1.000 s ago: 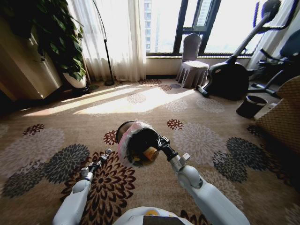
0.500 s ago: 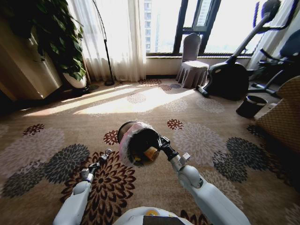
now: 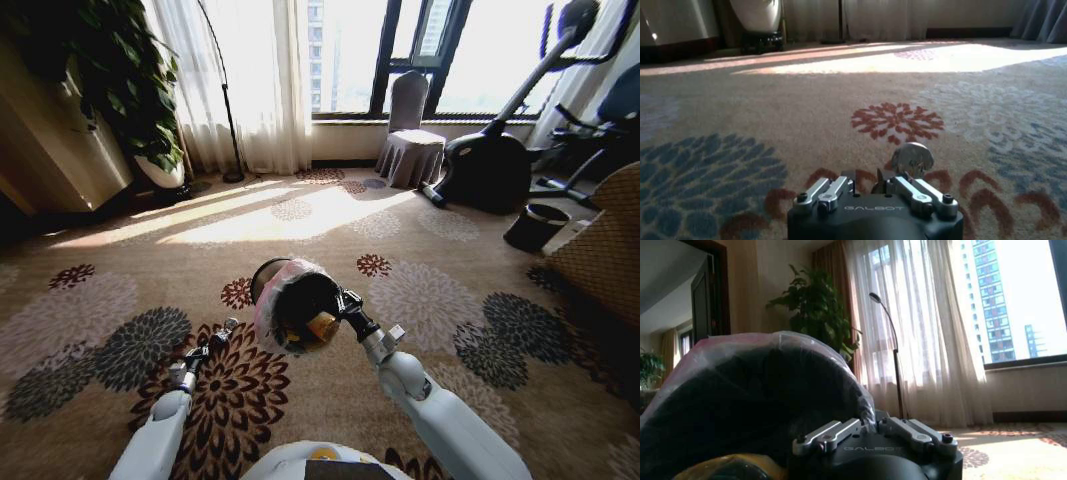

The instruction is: Pick up the trash from the ground and place it into the trash bin.

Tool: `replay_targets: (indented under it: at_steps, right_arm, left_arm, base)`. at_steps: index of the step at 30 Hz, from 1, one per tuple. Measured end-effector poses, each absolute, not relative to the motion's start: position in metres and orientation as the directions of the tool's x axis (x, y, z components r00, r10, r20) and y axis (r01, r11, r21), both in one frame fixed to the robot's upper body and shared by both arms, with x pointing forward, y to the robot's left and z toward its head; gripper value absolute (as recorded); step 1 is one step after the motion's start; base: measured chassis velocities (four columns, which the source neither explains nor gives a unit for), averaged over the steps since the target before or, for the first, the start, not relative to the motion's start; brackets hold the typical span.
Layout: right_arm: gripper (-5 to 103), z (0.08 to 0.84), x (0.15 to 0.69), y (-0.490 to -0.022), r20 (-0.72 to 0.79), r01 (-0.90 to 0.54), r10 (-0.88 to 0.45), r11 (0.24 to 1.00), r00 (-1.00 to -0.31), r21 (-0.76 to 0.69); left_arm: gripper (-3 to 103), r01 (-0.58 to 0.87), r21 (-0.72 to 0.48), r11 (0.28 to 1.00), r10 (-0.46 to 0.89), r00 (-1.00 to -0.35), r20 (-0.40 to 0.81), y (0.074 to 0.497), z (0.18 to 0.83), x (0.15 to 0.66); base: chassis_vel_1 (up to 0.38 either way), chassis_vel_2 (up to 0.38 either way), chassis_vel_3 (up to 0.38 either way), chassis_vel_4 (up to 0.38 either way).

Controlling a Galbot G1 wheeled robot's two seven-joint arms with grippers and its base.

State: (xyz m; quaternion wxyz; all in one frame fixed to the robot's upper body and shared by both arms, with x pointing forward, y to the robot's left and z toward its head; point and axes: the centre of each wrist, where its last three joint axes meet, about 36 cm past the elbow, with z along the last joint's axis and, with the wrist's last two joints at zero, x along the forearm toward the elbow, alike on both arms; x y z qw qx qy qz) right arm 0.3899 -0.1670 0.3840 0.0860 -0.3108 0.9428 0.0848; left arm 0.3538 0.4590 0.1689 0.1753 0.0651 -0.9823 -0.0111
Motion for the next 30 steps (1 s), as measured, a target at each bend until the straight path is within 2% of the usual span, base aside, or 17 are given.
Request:
replay_targets:
  at_steps: [3,4,6,8,9,12,13,14,16,17,20,22,30]
  right_arm:
    - [0,0.383,0.390,-0.167,-0.212,-0.600,-0.571,0.793,-0.793,0.106]
    - [0,0.383,0.390,-0.167,-0.211,-0.599,-0.571,0.794,-0.794,0.106]
    - [0,0.382,0.390,-0.167,-0.211,-0.599,-0.570,0.794,-0.794,0.106]
    - [0,0.382,0.391,-0.168,-0.211,-0.598,-0.570,0.794,-0.794,0.105]
    - [0,0.382,0.391,-0.168,-0.211,-0.598,-0.570,0.794,-0.794,0.105]
    - [0,0.381,0.391,-0.168,-0.207,-0.598,-0.571,0.795,-0.795,0.104]
    - [0,0.381,0.391,-0.168,-0.207,-0.598,-0.571,0.795,-0.795,0.104]
    - [0,0.380,0.393,-0.167,-0.205,-0.601,-0.574,0.793,-0.793,0.102]
    - [0,0.380,0.394,-0.166,-0.205,-0.602,-0.576,0.792,-0.791,0.101]
    - [0,0.379,0.396,-0.165,-0.204,-0.603,-0.577,0.791,-0.791,0.100]
    - [0,0.379,0.397,-0.165,-0.204,-0.603,-0.577,0.791,-0.791,0.100]
    - [0,0.379,0.398,-0.166,-0.202,-0.602,-0.577,0.792,-0.792,0.099]
    - [0,0.377,0.398,-0.168,-0.195,-0.599,-0.575,0.795,-0.794,0.096]
  left_arm:
    - [28,-0.107,0.052,0.993,-0.118,-0.934,0.337,0.459,0.171,0.357]
    - [39,-0.088,0.058,0.994,-0.103,-0.937,0.334,0.459,0.174,0.361]
    - [39,-0.081,0.062,0.995,-0.097,-0.938,0.333,0.459,0.174,0.363]
    - [50,-0.071,0.070,0.995,-0.090,-0.938,0.333,0.460,0.175,0.369]
    - [50,-0.071,0.070,0.995,-0.090,-0.938,0.333,0.460,0.175,0.369]
    - [67,-0.058,0.086,0.995,-0.085,-0.934,0.347,0.461,0.175,0.382]
    - [67,-0.058,0.086,0.995,-0.085,-0.934,0.347,0.461,0.175,0.382]
    - [72,-0.057,0.089,0.994,-0.086,-0.931,0.355,0.462,0.173,0.383]
    - [72,-0.056,0.090,0.994,-0.086,-0.928,0.364,0.462,0.172,0.383]
    - [83,-0.052,0.086,0.995,-0.081,-0.922,0.379,0.461,0.170,0.385]
    - [89,-0.044,0.083,0.996,-0.073,-0.918,0.390,0.460,0.169,0.391]
    - [98,-0.026,0.090,0.996,-0.060,-0.913,0.402,0.457,0.167,0.397]
    - [100,0.004,0.115,0.993,-0.048,-0.891,0.451,0.446,0.154,0.413]
  base:
    - [0.000,0.000,0.000,0.000]
    - [0.000,0.000,0.000,0.000]
    - [0.000,0.000,0.000,0.000]
    - [0.000,0.000,0.000,0.000]
    - [0.000,0.000,0.000,0.000]
    - [0.000,0.000,0.000,0.000]
    - [0.000,0.000,0.000,0.000]
    - [0.000,0.000,0.000,0.000]
    - [0.000,0.000,0.000,0.000]
    - [0.000,0.000,0.000,0.000]
    - [0.000,0.000,0.000,0.000]
    - [0.000,0.000,0.000,0.000]
    - [0.000,0.000,0.000,0.000]
